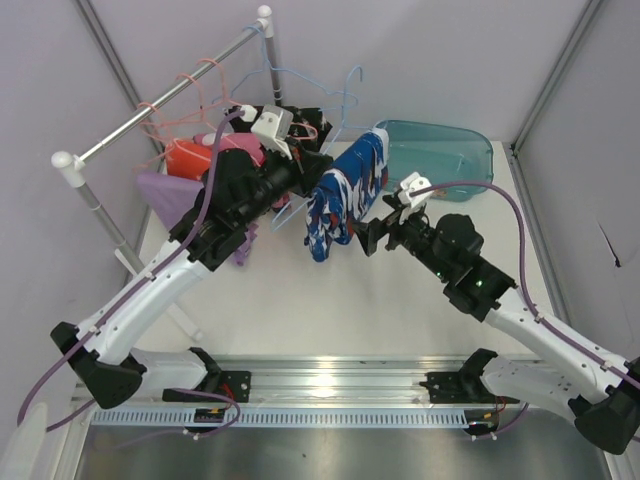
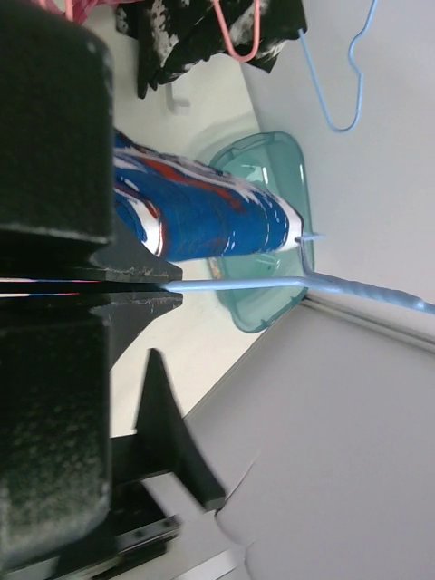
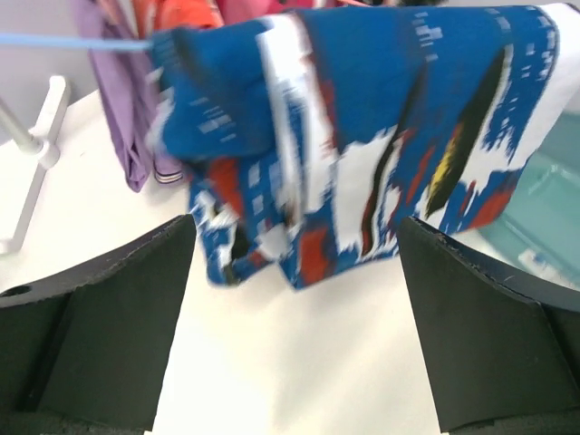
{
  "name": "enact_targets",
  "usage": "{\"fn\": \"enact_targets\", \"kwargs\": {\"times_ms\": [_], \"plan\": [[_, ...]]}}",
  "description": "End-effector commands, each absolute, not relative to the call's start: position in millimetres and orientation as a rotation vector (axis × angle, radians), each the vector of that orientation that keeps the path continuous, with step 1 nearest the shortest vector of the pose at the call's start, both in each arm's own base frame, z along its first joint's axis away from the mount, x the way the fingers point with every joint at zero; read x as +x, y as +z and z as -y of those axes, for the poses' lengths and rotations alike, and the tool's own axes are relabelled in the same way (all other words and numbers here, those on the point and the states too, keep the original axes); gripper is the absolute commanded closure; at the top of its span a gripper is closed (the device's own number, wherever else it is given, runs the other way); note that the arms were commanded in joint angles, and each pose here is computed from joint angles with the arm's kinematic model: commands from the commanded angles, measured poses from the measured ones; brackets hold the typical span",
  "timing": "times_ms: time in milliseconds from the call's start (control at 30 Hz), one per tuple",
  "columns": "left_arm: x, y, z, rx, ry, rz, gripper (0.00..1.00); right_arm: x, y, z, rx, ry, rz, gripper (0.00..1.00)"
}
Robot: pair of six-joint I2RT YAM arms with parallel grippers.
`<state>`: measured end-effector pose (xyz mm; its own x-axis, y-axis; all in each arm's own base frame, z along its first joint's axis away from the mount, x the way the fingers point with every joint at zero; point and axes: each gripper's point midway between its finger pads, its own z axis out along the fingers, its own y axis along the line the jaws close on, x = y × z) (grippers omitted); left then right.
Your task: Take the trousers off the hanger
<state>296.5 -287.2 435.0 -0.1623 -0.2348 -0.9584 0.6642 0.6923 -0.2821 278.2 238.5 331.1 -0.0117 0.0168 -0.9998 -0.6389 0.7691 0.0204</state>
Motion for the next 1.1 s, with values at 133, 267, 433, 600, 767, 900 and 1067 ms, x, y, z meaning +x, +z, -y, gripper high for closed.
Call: {"fn": "enact_targets", "kwargs": {"times_ms": [133,267,433,600,767,900,1067], "plan": [[283,570,281,0.253,-0.877,-1.136,1.00,276,394,-243,-0.483,0.528,-1.259,0.01],[287,573,289,0.233,-0.835,-1.148,1.00,284,391,-251,-0.483,0.487,-1.246,0.01],[292,580,289,0.195,-0.787,-1.168,1.00,298,391,-258,-0.459,0.442,-1.238,0.01],[287,579,297,0.201,-0.794,-1.176,1.00,313,390,-260,-0.443,0.324,-1.268,0.01],[282,579,299,0.219,-0.786,-1.173,1.00,320,384,-255,-0.500,0.184,-1.303,0.08],[283,579,298,0.215,-0.772,-1.177,1.00,314,383,-252,-0.521,0.193,-1.331,0.06],[287,581,295,0.186,-0.757,-1.197,1.00,298,387,-245,-0.526,0.254,-1.332,0.01]]}}
